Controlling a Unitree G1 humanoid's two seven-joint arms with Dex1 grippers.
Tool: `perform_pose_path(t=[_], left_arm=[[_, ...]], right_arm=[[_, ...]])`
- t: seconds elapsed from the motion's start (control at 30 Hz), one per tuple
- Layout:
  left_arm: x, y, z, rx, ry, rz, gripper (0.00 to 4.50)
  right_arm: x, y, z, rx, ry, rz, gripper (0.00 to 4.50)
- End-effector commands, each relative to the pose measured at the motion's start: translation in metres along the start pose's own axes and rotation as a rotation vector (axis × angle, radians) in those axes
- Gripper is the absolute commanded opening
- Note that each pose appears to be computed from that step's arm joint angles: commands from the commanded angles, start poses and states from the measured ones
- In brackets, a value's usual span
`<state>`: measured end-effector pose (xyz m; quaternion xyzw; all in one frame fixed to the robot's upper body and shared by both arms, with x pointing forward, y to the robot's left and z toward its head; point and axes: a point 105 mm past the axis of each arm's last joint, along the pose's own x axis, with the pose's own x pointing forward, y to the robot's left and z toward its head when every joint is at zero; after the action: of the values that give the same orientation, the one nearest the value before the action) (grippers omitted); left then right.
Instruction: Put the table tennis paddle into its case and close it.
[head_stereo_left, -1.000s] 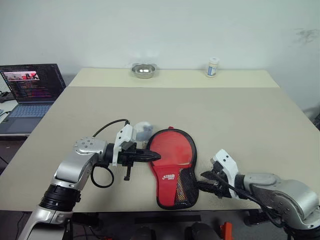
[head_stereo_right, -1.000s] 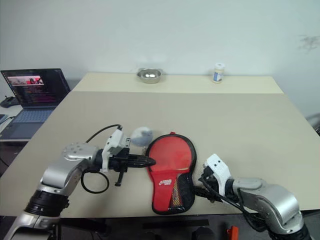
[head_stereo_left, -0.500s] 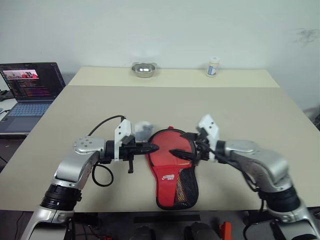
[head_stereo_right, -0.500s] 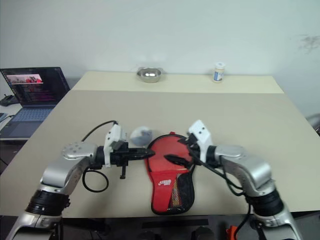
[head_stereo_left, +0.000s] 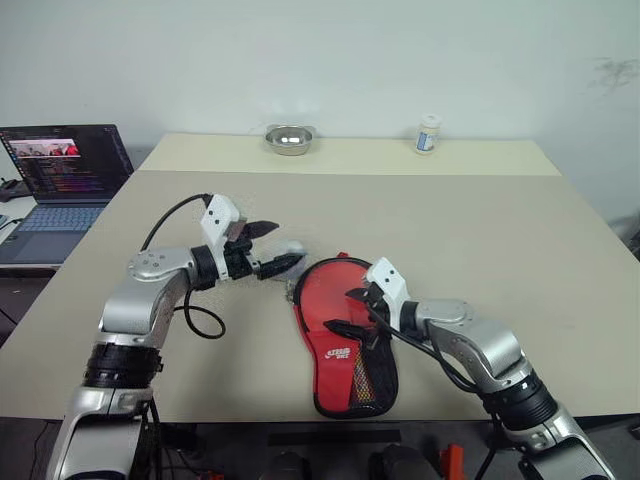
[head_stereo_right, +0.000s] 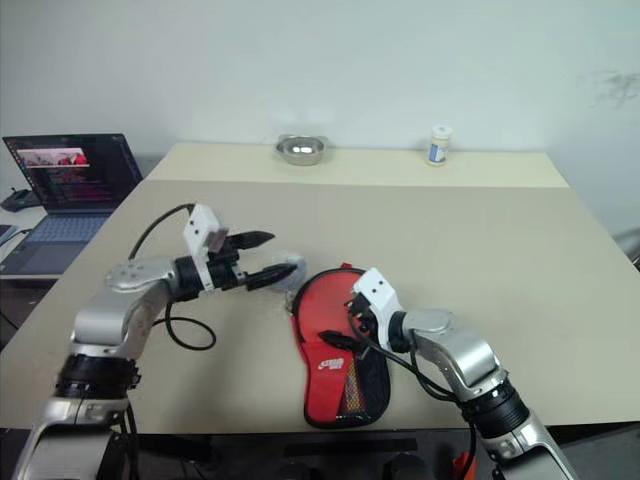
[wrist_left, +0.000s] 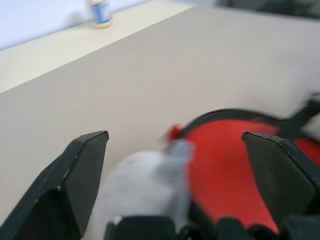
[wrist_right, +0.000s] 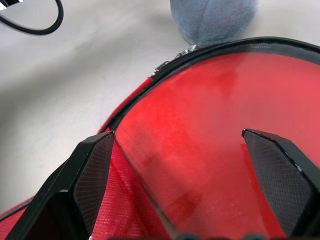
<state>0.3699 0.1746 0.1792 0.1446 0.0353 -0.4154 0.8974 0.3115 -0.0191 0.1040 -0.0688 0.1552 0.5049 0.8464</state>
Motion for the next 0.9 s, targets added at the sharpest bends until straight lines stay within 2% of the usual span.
perform_pose_path(t=[0.03, 0.33, 0.43, 0.67, 0.8, 0.9], left_arm=[[0.01, 0.007, -0.004, 0.058, 0.036, 0.005, 4.49], [0.042, 0.016, -0.038, 0.022, 0.121, -0.007, 4.49], [0.044, 0.019, -0.04, 0.016, 0.123, -0.01, 3.92], [0.042, 0.02, -0.049, 0.024, 0.164, -0.001, 1.65], [0.044, 0.021, -0.047, 0.031, 0.182, 0.02, 0.81], [0.047, 0.023, -0.042, 0.042, 0.19, 0.043, 0.59]], right_arm=[[0.0, 0.003, 0.012, -0.03, -0.047, 0.015, 4.5], [-0.003, 0.003, 0.019, -0.062, -0.063, -0.019, 4.5], [-0.005, 0.001, 0.024, -0.078, -0.072, -0.038, 4.5], [-0.003, -0.001, 0.018, -0.071, -0.043, -0.068, 4.5], [0.002, 0.005, 0.003, -0.072, 0.014, -0.048, 4.5], [0.006, 0.011, -0.009, -0.06, 0.061, -0.027, 4.5]])
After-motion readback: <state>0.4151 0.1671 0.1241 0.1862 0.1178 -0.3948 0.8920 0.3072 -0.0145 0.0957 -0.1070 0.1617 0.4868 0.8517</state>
